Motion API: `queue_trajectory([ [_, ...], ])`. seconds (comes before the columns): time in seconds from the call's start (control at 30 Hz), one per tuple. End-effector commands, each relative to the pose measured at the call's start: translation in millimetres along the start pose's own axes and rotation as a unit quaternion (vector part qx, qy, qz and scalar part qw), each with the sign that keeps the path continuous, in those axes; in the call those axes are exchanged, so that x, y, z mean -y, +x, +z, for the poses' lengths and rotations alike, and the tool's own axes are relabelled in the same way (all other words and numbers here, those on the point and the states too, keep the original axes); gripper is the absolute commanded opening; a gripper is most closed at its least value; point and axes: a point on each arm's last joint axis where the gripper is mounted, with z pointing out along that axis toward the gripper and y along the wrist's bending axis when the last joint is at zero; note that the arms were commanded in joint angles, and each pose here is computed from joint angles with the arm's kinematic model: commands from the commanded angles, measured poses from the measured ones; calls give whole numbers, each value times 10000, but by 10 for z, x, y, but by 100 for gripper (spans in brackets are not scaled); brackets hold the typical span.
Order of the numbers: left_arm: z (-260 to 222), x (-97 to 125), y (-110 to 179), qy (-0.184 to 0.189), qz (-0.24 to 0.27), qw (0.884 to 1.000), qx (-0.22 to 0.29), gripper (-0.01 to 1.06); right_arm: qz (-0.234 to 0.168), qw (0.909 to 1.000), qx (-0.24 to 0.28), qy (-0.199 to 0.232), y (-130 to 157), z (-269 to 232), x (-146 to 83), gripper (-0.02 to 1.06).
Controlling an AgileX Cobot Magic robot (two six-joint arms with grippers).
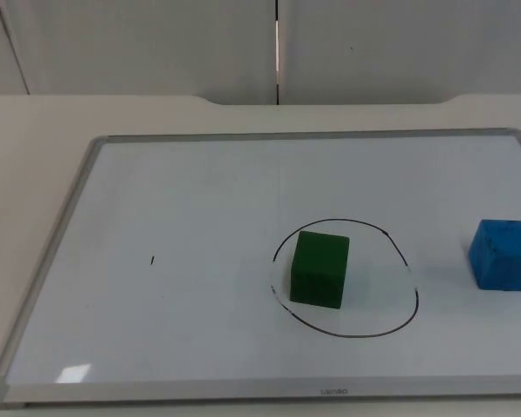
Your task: Push the two cubes into the marked area.
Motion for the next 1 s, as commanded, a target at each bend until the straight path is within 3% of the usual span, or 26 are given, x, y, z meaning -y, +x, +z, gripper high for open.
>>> queue_trajectory([
  [0.0, -114, 20, 52, -73, 5, 10000, -52, 0, -4, 10000, 39, 28, 1, -2, 0, 105],
  [0.5, -916, 223, 493, -316, 351, 9989, -19, 0, -4, 10000, 39, 28, 1, -2, 0, 105],
  [0.8, -1369, 218, 711, -1123, 572, 9907, -521, 0, -4, 10000, 39, 28, 1, -2, 0, 105],
  [0.97, -1579, 259, 767, -1271, 674, 9891, -316, 0, -4, 10000, 39, 28, 1, -2, 0, 105],
])
